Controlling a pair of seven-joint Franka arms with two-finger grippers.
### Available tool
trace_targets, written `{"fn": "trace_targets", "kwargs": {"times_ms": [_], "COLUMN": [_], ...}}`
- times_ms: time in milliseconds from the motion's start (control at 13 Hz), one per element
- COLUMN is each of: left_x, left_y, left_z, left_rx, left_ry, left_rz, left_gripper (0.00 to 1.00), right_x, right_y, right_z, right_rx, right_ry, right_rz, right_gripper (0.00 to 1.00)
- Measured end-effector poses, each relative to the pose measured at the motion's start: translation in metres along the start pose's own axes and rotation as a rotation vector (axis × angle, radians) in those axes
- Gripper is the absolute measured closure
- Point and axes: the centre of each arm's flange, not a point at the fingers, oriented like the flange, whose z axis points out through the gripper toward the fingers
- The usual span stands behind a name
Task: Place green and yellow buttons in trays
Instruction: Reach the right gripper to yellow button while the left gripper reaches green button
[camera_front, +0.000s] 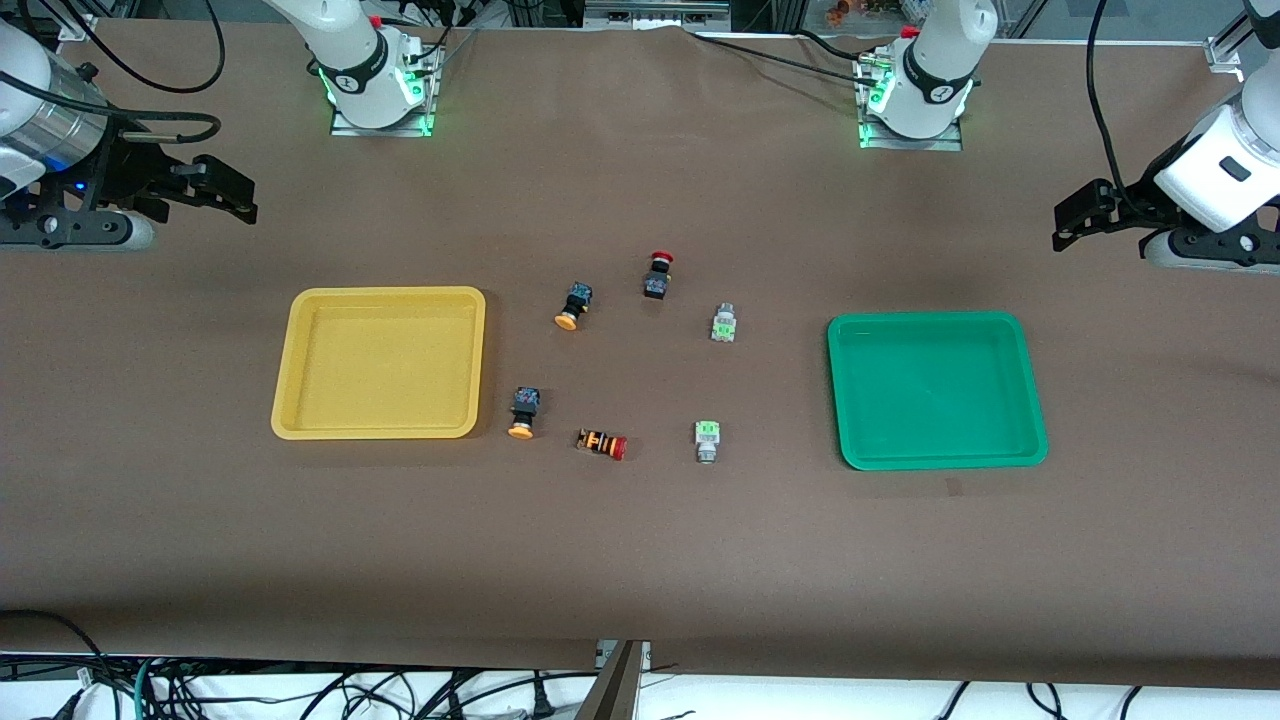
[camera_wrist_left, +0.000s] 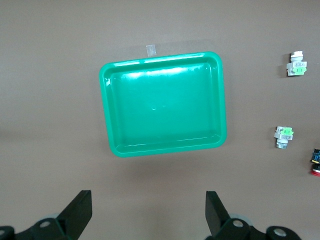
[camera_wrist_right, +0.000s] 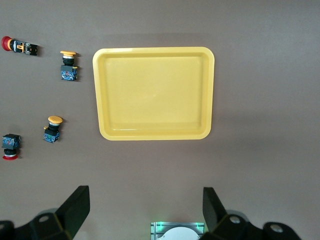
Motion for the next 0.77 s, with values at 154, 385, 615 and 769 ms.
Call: {"fn": "trace_targets", "kwargs": {"times_ms": [154,385,615,769], "left_x": [0.0,0.0,-0.001,-0.005], "left_y": [0.0,-0.001,0.003,0.017], "left_z": [0.001,0.001,0.002,0.012], "left_rx": [0.0,0.0,-0.001,-0.018], "left_ry": [-0.002,-0.004,-0.019,-0.082], "left_rz": [0.0,-0.002,0.004,0.026], "left_gripper": [0.0,0.0,0.0,0.0], "right_x": [0.0,0.0,0.016,0.048], "right_y": [0.0,-0.001,-0.009,-0.032], "right_z": [0.0,0.0,0.028,0.079], "right_rx": [0.0,0.0,-0.006,-0.001], "right_ry": [-0.001,0.001,-0.047,-0.086], "right_rz": [-0.001,-0.001,-0.012,-0.041], "right_gripper": [0.0,0.0,0.0,0.0]}}
